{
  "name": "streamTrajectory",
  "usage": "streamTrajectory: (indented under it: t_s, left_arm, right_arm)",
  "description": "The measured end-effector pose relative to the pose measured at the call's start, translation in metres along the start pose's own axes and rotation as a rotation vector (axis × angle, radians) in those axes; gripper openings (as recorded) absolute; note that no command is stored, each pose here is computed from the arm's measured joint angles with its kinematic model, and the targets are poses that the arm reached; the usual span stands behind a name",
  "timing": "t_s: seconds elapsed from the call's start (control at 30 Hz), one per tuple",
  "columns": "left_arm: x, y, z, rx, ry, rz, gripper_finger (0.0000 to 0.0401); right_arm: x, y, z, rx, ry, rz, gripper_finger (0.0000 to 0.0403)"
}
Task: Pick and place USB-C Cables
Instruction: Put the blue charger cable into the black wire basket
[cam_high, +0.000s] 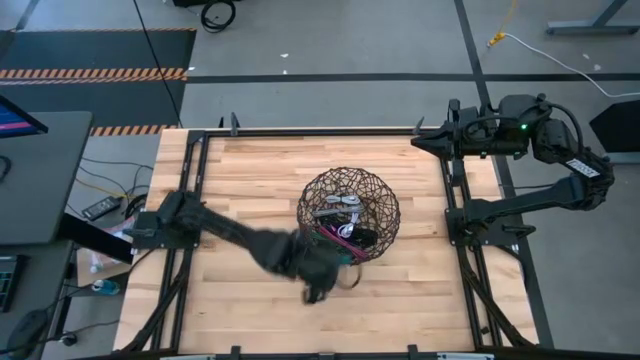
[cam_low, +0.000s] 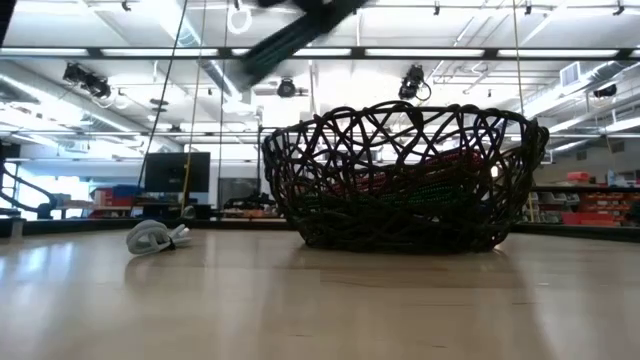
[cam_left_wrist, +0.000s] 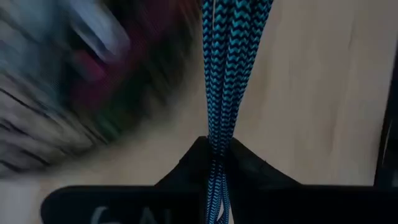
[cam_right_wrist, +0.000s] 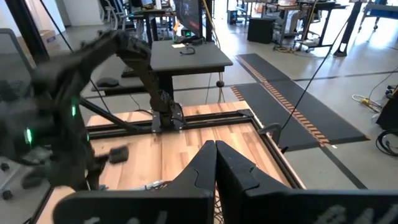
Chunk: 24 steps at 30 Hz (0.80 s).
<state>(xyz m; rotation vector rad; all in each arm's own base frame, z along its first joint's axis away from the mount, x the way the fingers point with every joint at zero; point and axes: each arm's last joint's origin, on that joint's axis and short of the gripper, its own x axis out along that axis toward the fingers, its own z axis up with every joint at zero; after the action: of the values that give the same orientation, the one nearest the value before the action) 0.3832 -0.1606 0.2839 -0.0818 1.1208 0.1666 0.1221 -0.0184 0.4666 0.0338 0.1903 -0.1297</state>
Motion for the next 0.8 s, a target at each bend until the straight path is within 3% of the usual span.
streamTrajectory:
  t_s: [0.2, 0.4, 0.6, 0.7, 0.8]
  left_arm:
    - [-0.066, 0.024, 0.050, 0.097, -0.326, 0.177, 0.0031]
    - [-0.081, 0.068, 0.075, 0.121, -0.371, 0.302, 0.0031]
    - [-0.071, 0.126, 0.093, -0.021, -0.350, 0.364, 0.0031]
    - [-0.065, 0.159, 0.101, -0.088, -0.341, 0.339, 0.0031]
    - [-0.058, 0.186, 0.105, -0.127, -0.309, 0.235, 0.0031]
  right_arm:
    - [0.000, 0.000, 0.000, -0.013, 0.003, 0.000, 0.0011]
    - [0.000, 0.000, -0.001, -0.019, 0.013, 0.000, 0.0011]
    - [0.000, 0.000, -0.003, -0.018, 0.027, 0.001, 0.0011]
    - [0.000, 0.000, -0.003, -0.018, 0.026, 0.001, 0.0011]
    - [0.000, 0.000, -0.003, -0.024, 0.025, 0.001, 0.0011]
